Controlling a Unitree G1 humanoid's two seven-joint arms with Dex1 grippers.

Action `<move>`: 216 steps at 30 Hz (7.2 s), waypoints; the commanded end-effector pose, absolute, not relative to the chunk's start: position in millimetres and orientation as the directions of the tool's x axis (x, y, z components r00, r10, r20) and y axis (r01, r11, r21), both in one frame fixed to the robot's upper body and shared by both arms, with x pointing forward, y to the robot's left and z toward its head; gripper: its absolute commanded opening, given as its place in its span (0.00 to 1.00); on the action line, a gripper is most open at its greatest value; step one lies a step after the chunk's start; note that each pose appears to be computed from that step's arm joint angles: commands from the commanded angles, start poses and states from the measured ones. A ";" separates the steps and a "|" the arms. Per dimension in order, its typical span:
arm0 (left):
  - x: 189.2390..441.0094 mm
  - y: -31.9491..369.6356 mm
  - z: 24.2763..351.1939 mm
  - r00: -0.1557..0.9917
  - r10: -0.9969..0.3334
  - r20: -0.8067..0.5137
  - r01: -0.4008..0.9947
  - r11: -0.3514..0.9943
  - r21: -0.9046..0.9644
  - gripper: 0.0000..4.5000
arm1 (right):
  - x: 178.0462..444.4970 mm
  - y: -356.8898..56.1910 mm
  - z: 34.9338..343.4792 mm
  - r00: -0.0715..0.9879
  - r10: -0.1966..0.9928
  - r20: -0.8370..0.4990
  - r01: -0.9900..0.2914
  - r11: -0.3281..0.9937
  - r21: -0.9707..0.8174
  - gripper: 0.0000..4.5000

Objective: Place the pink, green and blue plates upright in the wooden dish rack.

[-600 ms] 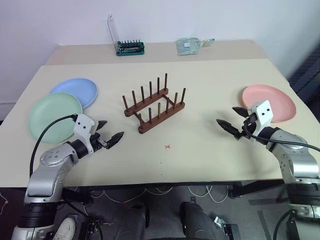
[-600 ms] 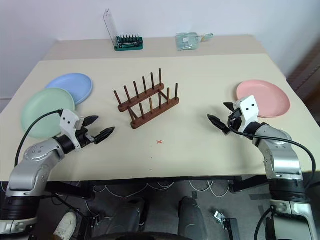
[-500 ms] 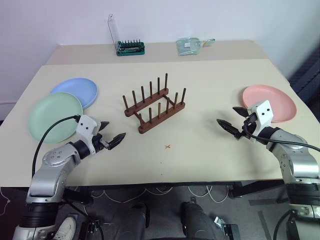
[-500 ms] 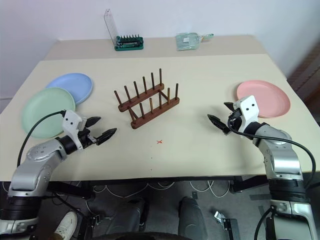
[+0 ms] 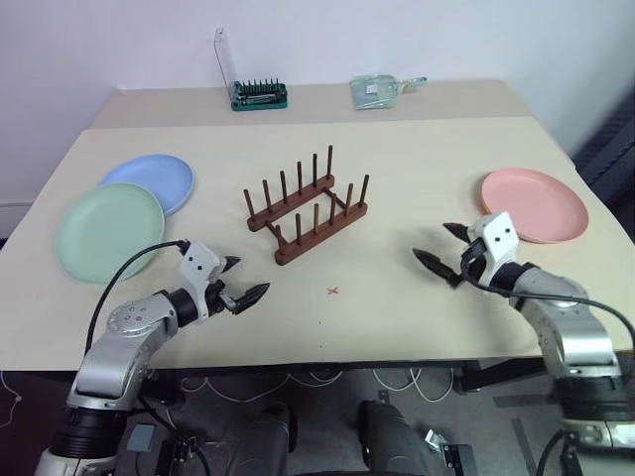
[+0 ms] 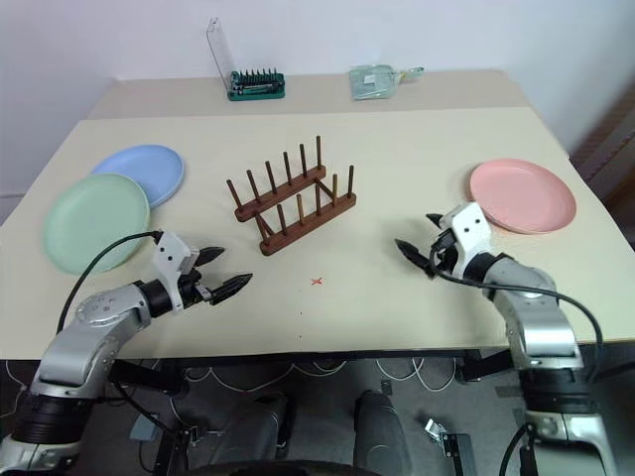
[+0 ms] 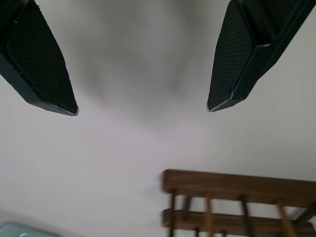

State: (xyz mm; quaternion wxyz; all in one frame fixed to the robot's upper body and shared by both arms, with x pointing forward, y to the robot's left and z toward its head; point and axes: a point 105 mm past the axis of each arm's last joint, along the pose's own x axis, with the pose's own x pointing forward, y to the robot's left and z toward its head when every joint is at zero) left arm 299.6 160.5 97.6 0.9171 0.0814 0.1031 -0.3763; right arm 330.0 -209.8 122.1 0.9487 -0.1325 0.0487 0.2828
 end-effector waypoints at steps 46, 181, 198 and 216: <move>369.6 83.4 91.7 0.343 -0.863 -0.371 0.928 0.248 0.279 0.91 | 289.1 -208.6 123.3 0.897 0.401 -0.184 -0.440 0.844 -0.307 1.00; 331.4 73.7 150.3 0.563 -0.823 0.075 0.821 0.567 0.066 0.04 | 345.0 -254.7 329.1 0.871 0.338 0.356 -0.192 0.902 -0.388 0.54; 358.4 173.7 187.8 0.835 -0.519 0.183 0.486 0.852 0.197 0.04 | 320.1 -67.5 262.2 0.541 0.841 0.004 -0.619 0.401 -0.675 0.99; 278.0 422.3 210.1 0.794 0.603 0.080 -0.588 0.795 -0.151 0.87 | 333.4 -51.9 210.7 0.513 0.854 -0.093 -0.669 0.329 -0.666 1.00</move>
